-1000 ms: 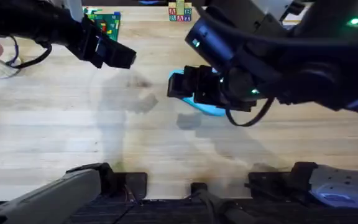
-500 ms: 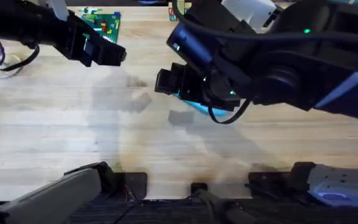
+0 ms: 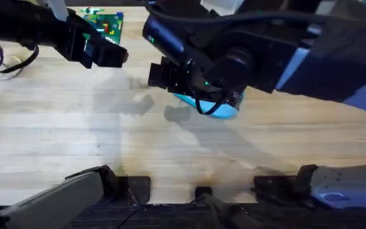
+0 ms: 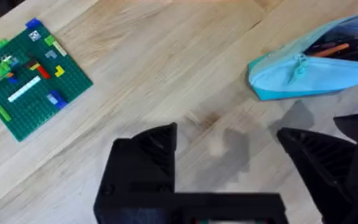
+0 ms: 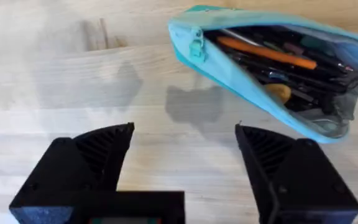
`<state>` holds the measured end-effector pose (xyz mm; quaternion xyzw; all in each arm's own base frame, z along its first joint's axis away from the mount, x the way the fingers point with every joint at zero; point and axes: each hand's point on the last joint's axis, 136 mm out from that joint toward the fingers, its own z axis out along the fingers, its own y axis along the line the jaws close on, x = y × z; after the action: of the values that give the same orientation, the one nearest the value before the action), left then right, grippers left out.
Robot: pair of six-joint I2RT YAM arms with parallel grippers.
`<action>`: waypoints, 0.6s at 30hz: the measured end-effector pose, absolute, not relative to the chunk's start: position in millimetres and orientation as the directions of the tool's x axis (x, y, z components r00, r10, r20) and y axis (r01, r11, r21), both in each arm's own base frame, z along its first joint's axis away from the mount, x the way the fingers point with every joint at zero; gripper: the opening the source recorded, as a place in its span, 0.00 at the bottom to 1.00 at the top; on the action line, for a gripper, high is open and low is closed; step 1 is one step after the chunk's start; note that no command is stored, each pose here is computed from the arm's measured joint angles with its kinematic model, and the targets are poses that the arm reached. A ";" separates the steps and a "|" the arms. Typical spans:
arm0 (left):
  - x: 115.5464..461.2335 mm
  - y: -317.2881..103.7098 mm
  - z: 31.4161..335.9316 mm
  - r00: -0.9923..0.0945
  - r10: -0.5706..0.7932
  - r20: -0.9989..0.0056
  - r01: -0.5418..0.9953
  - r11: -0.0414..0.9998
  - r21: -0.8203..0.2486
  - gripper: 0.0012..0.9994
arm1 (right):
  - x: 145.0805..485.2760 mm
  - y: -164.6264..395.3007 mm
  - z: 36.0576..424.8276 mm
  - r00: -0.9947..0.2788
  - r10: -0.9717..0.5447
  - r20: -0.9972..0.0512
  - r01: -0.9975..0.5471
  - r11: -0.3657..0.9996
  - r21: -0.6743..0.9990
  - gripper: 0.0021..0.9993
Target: Unzip the bag, pick up the pens from the table one at a time and place them inside, then zip the bag closed.
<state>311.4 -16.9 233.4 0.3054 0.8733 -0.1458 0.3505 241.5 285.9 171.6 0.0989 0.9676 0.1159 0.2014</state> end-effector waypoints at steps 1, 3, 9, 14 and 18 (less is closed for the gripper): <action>311.4 -15.5 233.4 -0.570 0.428 -0.701 0.632 0.774 -0.041 0.99 | 242.6 285.4 170.7 -0.897 0.239 -0.371 0.147 0.955 0.258 1.00; 311.2 -12.3 233.5 -0.575 0.421 -0.702 0.624 0.780 -0.044 0.99 | 245.2 282.9 170.2 -0.890 0.242 -0.387 0.153 0.957 0.247 1.00; 310.1 -8.7 233.2 -0.584 0.410 -0.701 0.614 0.788 -0.051 0.99 | 253.9 280.6 171.8 -0.865 0.261 -0.428 0.170 0.956 0.239 0.99; 309.9 -8.8 233.1 -0.585 0.409 -0.700 0.614 0.788 -0.052 0.99 | 259.4 284.2 159.1 -0.864 0.260 -0.431 0.184 0.960 0.211 0.99; 309.9 -8.8 233.0 -0.585 0.409 -0.700 0.614 0.788 -0.052 0.99 | 262.2 287.6 146.4 -0.868 0.255 -0.426 0.190 0.963 0.189 0.99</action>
<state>309.9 -8.8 233.0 0.2913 0.8781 -0.1459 0.3503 262.2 287.6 146.4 0.1156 0.9639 0.0705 0.2294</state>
